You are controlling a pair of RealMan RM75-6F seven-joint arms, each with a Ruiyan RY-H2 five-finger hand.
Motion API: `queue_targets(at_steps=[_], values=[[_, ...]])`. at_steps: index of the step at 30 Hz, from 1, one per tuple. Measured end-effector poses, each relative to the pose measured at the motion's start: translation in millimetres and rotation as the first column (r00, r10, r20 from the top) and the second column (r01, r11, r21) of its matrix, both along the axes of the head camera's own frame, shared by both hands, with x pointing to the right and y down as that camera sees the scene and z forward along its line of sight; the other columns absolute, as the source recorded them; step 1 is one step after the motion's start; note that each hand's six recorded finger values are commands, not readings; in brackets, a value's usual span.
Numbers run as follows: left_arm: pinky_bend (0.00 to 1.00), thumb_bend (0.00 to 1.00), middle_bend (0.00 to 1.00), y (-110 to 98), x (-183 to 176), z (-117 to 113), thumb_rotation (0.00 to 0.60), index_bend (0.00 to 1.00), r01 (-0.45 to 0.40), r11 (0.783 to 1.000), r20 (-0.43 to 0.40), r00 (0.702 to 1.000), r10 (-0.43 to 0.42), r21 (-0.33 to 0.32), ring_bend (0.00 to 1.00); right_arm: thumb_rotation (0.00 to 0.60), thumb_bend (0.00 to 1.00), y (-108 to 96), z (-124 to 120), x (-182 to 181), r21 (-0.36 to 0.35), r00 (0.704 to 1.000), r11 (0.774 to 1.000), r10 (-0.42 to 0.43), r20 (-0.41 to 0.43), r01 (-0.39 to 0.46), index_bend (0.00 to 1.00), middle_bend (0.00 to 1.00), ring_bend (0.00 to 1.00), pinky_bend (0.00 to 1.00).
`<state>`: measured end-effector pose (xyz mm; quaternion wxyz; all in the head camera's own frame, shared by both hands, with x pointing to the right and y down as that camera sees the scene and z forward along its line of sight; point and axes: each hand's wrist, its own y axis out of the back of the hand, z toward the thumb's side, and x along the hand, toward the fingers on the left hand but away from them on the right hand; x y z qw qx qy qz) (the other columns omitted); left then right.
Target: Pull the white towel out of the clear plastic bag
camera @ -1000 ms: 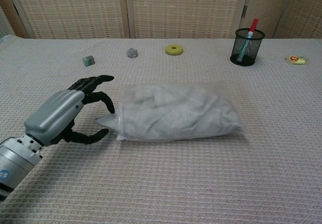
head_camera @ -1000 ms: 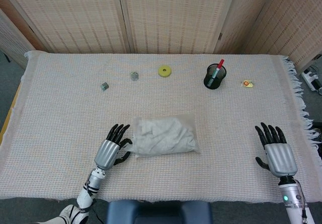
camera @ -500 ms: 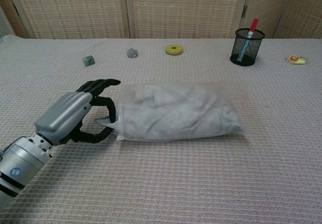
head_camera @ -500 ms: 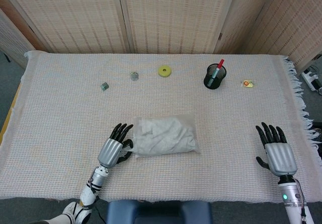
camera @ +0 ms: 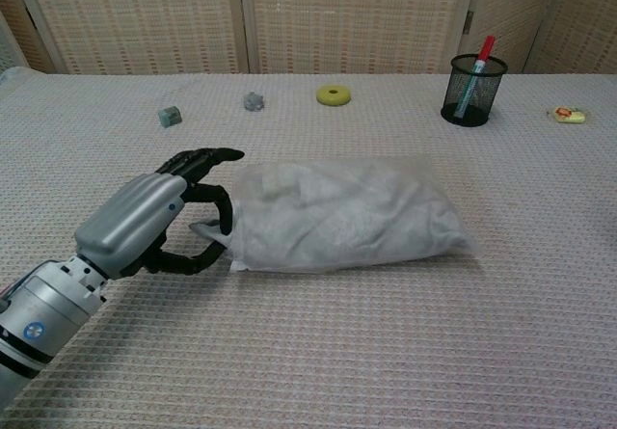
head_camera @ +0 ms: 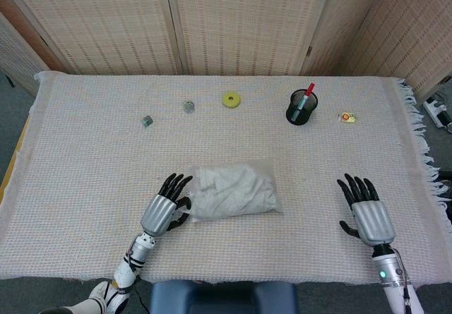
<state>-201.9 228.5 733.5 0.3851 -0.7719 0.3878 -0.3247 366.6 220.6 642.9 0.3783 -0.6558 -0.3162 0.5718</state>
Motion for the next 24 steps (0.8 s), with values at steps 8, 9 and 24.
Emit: queue_targets(at_steps=[8,9,24], values=[[0.09,0.58,0.13,1.4,4.2,-6.1,0.600,0.66,-0.019,1.000,-0.002,1.000,0.019,0.012,0.00,0.600,0.21,2.3,44.4,-45.8,0.049,0.994,0.998,-0.042,0.102,0.037,0.44,0.04,0.00,0.00],[0.09,0.58,0.13,1.3,4.0,-6.3,0.600,0.66,-0.019,1.000,-0.002,1.000,0.019,0.011,0.00,0.600,0.21,1.5,50.2,-53.1,0.059,0.992,0.998,-0.043,0.117,0.036,0.44,0.04,0.00,0.00],[0.09,0.58,0.13,-7.4,-5.6,-9.9,0.600,0.66,-0.012,1.000,0.015,1.000,0.011,0.021,0.00,0.600,0.21,3.5,82.1,-104.8,0.101,0.949,0.995,-0.024,0.313,-0.008,0.44,0.04,0.00,0.00]])
